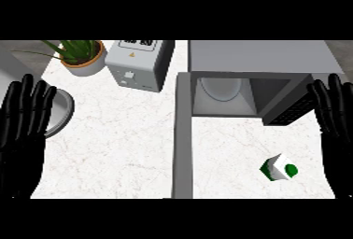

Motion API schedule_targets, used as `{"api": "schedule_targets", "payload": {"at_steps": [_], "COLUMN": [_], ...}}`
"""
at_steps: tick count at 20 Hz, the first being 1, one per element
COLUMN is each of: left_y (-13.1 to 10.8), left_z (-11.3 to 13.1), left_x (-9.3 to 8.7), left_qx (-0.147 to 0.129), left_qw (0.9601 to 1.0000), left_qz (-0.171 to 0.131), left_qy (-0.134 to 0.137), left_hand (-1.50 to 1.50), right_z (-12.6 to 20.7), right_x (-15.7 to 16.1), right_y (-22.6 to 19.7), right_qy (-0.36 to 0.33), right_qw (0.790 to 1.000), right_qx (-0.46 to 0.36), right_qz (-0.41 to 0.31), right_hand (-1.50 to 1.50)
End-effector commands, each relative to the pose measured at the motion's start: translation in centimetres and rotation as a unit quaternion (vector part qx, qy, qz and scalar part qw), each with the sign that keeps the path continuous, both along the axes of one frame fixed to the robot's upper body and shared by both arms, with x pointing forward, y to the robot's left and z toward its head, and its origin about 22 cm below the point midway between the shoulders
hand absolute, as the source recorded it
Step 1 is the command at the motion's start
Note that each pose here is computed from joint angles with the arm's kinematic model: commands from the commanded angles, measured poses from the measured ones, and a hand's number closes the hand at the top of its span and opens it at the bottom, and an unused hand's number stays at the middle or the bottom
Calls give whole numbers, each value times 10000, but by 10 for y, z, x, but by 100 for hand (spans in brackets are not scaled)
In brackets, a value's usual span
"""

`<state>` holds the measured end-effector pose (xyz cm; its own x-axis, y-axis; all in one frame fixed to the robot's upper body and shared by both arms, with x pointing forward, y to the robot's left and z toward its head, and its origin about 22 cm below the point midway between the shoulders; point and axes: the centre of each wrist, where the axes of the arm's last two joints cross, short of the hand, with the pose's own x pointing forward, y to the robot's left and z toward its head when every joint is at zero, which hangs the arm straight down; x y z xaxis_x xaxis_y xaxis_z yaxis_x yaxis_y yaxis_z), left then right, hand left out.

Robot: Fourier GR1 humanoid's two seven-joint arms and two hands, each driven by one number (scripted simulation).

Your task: Pick up the milk, place it into the microwave and close the microwave

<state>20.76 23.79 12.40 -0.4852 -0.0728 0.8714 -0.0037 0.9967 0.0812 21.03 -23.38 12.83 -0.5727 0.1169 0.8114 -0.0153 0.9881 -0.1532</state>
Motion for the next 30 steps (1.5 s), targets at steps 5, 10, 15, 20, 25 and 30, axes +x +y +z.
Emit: {"api": "schedule_targets", "payload": {"at_steps": [5,10,15,20,25,30], "left_y": [43,46,67,85,96,108], "left_z": [16,-8,20,3,10,18], "left_x": [13,9,-44,-56,-77,-104], "left_qx": [240,-831,-834,-909,-860,-887], "left_qw": [9994,9926,9902,9903,9910,9906], "left_qz": [-228,-713,-949,-866,-847,-900], "left_qy": [110,530,602,589,574,522], "left_hand": [-150,-150,-150,-150,-150,-150], "right_z": [0,-1,-6,-29,-40,-78], "right_x": [-25,-49,-63,-46,-50,-42], "right_y": [-56,-67,-101,-111,-122,-114], "right_qy": [243,712,821,971,1130,1376], "right_qw": [9881,9618,9695,9738,9757,9783], "right_qx": [-137,26,50,-88,-255,-271], "right_qz": [1515,2645,2310,2056,1861,1529], "right_hand": [-150,-150,-150,-150,-150,-150]}}
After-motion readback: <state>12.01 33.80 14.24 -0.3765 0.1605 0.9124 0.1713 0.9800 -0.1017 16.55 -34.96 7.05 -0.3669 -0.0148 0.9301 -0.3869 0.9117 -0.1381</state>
